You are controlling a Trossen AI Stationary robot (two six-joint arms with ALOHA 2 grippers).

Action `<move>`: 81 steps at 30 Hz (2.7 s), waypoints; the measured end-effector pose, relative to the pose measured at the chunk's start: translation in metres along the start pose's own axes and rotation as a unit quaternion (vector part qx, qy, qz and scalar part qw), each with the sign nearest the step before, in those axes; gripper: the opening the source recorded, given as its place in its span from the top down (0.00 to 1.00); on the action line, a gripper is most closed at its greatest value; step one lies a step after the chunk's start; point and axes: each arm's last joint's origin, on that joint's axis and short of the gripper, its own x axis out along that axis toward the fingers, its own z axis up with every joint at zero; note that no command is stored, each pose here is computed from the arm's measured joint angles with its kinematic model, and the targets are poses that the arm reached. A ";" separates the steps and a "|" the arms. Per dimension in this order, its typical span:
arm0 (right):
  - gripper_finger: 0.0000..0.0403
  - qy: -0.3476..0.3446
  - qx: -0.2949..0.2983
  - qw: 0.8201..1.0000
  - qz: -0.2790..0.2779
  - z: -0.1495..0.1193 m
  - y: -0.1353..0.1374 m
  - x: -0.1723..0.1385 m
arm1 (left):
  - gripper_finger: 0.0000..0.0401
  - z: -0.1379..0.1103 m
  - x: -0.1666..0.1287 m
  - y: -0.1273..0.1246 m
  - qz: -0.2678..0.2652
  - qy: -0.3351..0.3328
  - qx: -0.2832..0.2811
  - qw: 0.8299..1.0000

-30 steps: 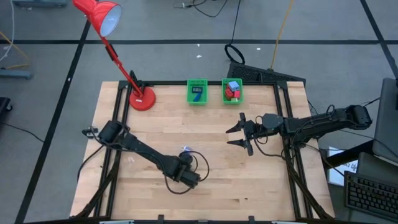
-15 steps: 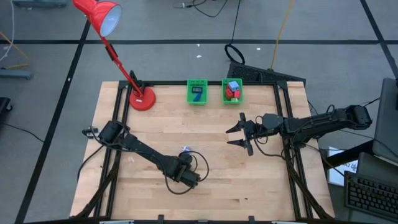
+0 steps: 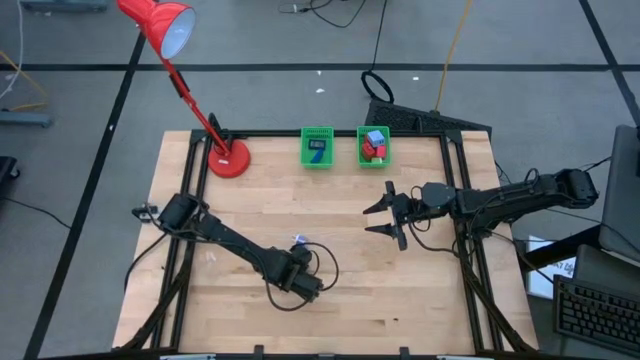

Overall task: Pick & Place Office items
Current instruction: Put the black digital timer into the left green basket

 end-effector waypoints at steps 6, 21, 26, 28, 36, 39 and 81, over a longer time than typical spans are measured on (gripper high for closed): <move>0.48 0.001 0.000 1.000 0.001 0.000 0.000 0.000 | 0.59 0.003 0.000 0.001 0.009 -0.025 0.029 0.999; 0.48 -0.011 -0.008 1.000 0.002 0.011 0.004 -0.023 | 0.63 0.002 -0.056 0.006 -0.022 -0.154 0.092 0.984; 0.48 -0.001 -0.013 1.000 0.000 0.012 0.005 -0.036 | 0.63 -0.012 -0.103 0.012 -0.025 -0.293 0.176 0.939; 0.48 -0.001 -0.013 1.000 0.000 0.013 0.006 -0.039 | 0.63 -0.016 -0.113 0.017 -0.031 -0.328 0.192 0.925; 0.48 -0.008 -0.020 1.000 -0.002 0.015 0.007 -0.047 | 0.63 -0.021 -0.090 0.051 -0.140 -0.394 0.205 0.885; 0.48 -0.009 -0.023 1.000 -0.003 0.016 0.007 -0.048 | 0.63 -0.014 -0.077 0.068 -0.197 -0.415 0.207 0.864; 0.48 -0.054 -0.067 0.988 -0.129 0.011 0.000 -0.058 | 0.63 0.167 -0.056 0.231 -0.173 -0.487 0.080 0.852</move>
